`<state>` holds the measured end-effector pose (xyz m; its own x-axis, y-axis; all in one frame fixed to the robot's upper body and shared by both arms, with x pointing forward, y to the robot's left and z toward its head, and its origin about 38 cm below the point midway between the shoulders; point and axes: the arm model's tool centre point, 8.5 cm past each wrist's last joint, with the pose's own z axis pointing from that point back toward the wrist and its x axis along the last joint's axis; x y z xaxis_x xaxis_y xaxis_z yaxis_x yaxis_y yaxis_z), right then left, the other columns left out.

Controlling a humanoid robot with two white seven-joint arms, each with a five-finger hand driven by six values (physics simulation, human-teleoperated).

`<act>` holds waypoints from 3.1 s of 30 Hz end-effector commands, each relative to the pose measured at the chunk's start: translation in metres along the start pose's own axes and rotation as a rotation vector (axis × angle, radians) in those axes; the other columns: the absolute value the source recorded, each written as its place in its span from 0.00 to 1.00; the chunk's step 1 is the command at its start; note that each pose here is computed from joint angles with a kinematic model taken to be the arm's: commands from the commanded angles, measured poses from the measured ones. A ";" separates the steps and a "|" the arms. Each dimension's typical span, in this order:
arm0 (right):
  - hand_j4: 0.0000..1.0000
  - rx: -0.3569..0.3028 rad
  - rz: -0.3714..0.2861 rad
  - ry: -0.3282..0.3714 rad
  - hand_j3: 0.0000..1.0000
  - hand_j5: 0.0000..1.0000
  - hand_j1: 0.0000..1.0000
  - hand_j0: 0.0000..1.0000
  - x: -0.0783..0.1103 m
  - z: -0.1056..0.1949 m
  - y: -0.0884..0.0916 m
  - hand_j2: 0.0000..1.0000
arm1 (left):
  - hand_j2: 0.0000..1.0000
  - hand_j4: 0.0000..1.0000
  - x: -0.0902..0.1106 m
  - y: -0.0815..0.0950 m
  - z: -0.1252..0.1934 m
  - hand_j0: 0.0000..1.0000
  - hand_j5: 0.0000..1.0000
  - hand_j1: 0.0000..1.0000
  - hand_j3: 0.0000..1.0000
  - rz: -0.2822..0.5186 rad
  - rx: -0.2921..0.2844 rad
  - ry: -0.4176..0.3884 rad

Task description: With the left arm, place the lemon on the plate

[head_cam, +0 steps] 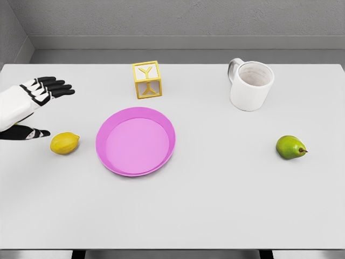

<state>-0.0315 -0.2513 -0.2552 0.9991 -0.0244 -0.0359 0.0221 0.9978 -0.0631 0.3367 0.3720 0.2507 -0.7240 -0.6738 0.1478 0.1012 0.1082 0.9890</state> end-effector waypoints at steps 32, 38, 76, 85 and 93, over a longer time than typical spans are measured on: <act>1.00 -0.001 0.004 0.000 1.00 1.00 1.00 1.00 -0.001 0.000 -0.001 1.00 | 1.00 1.00 -0.029 -0.087 -0.014 1.00 1.00 1.00 1.00 0.092 -0.477 0.011; 1.00 -0.001 0.004 0.000 1.00 1.00 1.00 1.00 -0.001 0.000 -0.001 1.00 | 1.00 1.00 -0.048 -0.072 -0.020 1.00 1.00 1.00 1.00 0.078 -0.440 0.056; 1.00 0.000 0.004 0.000 1.00 1.00 1.00 1.00 -0.001 0.000 -0.001 1.00 | 0.45 0.45 -0.054 -0.088 -0.036 0.45 0.45 0.45 0.45 0.034 -0.487 0.067; 1.00 -0.001 0.004 0.000 1.00 1.00 1.00 1.00 -0.001 0.000 -0.001 1.00 | 0.46 0.46 -0.036 -0.055 -0.059 0.46 0.46 0.46 0.46 0.002 -0.393 -0.013; 1.00 -0.001 0.004 0.000 1.00 1.00 1.00 1.00 -0.001 0.000 -0.001 1.00 | 0.46 0.46 0.018 -0.042 -0.098 0.46 0.46 0.46 0.46 -0.051 -0.327 -0.195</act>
<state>-0.0323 -0.2520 -0.2553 0.9991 -0.0200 -0.0366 0.0176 0.9978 -0.0639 0.3912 0.2996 0.2117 -0.8236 -0.5553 0.1152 0.2636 -0.1950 0.9447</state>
